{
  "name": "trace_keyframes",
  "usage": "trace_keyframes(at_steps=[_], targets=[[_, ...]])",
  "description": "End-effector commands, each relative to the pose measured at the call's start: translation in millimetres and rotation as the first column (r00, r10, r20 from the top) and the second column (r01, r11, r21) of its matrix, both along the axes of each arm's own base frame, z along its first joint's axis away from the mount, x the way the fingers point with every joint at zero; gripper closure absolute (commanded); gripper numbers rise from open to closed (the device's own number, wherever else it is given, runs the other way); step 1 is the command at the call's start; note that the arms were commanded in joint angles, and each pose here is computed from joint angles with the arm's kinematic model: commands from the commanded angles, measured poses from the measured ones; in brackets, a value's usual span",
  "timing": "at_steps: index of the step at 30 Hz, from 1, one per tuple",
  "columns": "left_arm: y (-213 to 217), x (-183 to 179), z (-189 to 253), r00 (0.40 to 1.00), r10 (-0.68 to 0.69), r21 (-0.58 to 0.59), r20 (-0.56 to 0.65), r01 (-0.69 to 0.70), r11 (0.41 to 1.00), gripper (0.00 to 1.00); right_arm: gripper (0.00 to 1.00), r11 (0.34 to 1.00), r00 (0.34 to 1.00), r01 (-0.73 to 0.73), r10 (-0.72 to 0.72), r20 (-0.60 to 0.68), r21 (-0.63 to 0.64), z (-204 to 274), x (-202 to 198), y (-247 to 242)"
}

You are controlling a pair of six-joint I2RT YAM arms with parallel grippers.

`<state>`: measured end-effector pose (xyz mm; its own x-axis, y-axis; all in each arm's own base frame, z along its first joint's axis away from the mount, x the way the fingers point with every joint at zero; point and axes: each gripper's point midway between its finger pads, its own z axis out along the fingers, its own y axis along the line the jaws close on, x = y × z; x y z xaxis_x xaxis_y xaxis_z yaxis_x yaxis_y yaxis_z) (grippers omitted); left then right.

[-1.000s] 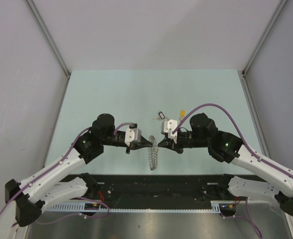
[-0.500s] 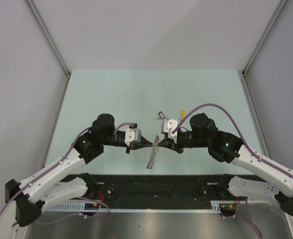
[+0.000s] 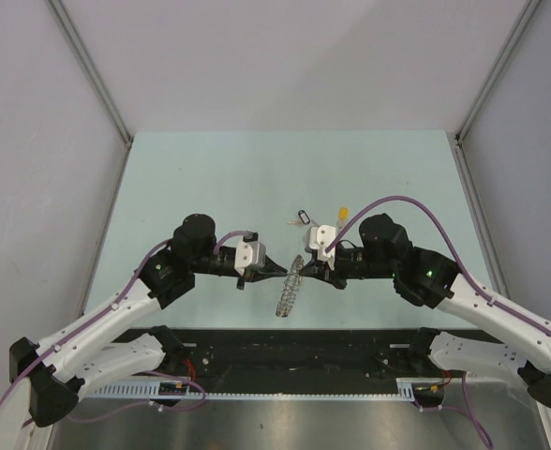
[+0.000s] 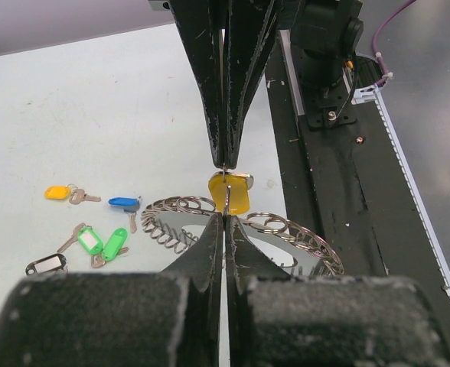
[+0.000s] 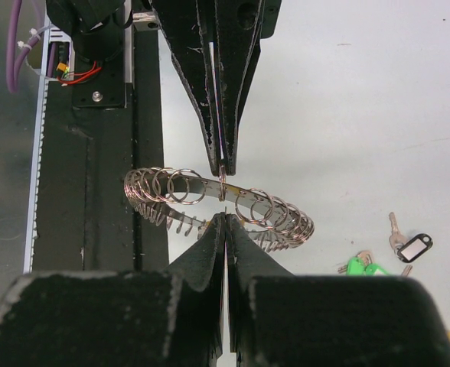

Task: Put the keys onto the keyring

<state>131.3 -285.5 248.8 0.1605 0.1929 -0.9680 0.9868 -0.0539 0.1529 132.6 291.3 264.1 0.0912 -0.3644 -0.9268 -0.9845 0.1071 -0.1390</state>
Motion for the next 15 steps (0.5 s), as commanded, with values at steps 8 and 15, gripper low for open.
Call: trace_keyframes(at_steps=[8, 15], targets=[[-3.5, -1.3, 14.7, 0.999, -0.016, -0.045, 0.036, 0.018, 0.999, 1.0, 1.0, 0.998, 0.999, -0.025, 0.023, 0.036, 0.065, 26.0, -1.6, 6.5], [-3.9, -0.2, 14.4, 0.999, -0.013, -0.045, 0.037, 0.015, 0.999, 1.0, 1.0, 0.997, 0.999, -0.036, 0.034, 0.03, 0.066, 25.3, -2.4, 8.5]])
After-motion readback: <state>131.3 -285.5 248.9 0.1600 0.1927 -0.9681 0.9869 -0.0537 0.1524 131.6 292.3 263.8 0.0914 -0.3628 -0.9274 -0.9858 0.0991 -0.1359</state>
